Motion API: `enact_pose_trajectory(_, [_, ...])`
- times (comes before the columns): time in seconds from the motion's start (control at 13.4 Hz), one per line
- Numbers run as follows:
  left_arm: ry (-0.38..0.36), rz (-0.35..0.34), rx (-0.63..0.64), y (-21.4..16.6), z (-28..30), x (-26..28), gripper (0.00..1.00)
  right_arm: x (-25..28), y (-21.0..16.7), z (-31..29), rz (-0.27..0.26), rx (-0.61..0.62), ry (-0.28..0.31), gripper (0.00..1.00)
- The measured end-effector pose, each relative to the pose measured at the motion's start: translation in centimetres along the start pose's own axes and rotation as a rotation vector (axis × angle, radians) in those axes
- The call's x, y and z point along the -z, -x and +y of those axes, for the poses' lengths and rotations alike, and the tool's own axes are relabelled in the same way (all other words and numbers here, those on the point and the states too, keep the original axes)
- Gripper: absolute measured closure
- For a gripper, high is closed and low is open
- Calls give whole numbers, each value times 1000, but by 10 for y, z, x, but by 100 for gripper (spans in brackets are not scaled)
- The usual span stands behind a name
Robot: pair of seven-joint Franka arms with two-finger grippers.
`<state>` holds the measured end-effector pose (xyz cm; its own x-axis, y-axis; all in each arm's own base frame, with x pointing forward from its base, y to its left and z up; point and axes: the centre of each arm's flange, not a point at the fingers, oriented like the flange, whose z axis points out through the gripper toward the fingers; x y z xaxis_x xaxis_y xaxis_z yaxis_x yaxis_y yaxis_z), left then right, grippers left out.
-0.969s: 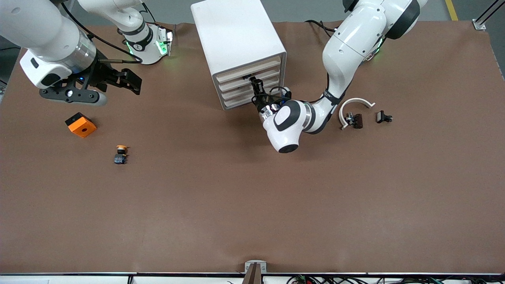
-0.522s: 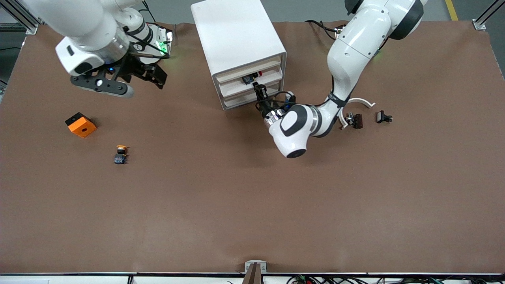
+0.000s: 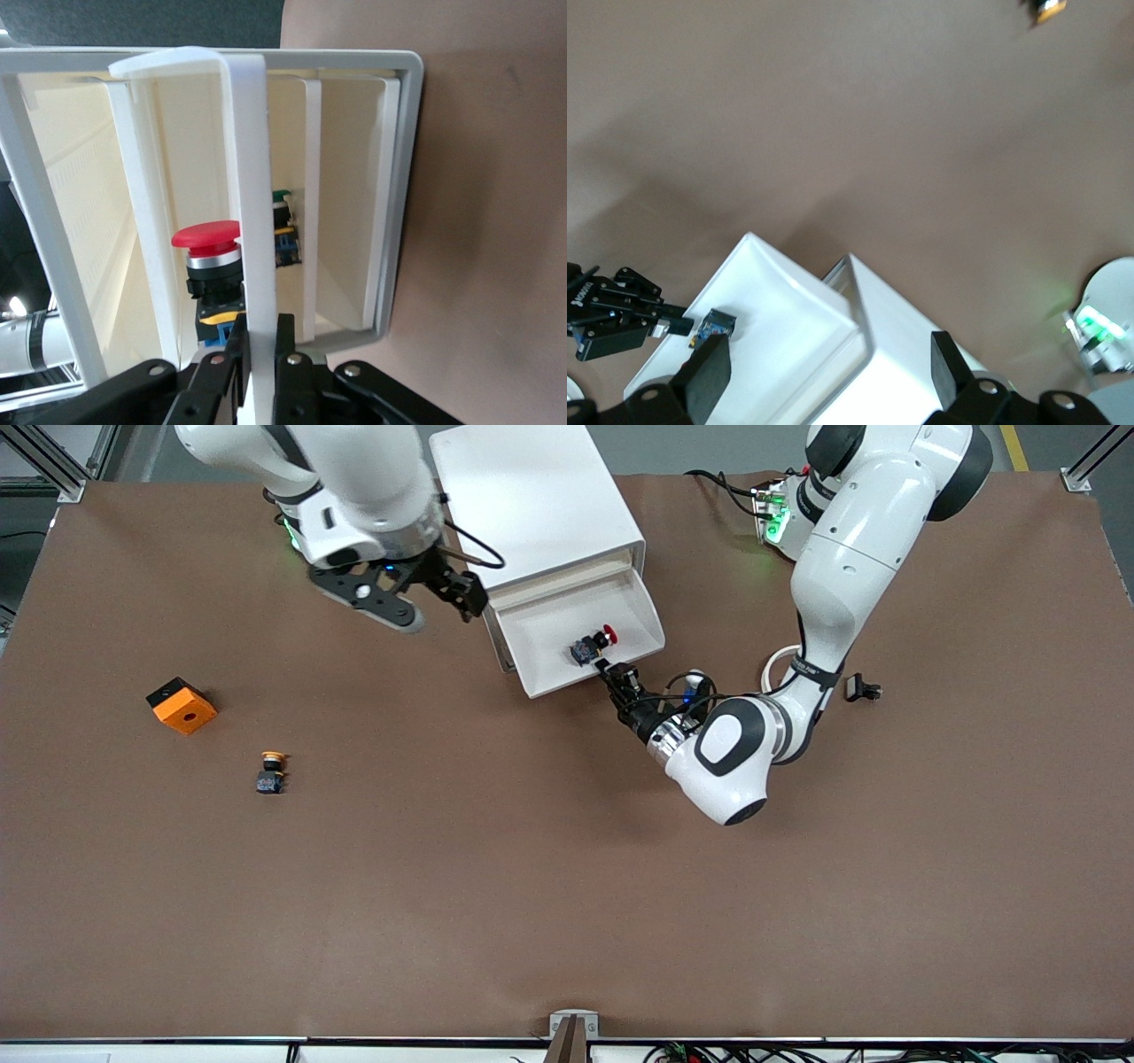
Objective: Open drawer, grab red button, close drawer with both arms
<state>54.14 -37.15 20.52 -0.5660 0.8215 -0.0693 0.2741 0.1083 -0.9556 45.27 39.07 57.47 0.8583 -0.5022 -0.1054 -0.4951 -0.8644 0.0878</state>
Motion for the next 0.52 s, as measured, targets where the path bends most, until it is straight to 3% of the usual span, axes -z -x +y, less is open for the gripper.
enact_pose_trajectory(0.3, [33, -56, -1, -6, 3, 37, 86, -45, 54, -51, 12, -101, -4, 0])
enact_pose_trajectory(0.52, [69, -89, -18, -10, 7, 59, 83, -76, 76, -78, 16, -110, -12, 0])
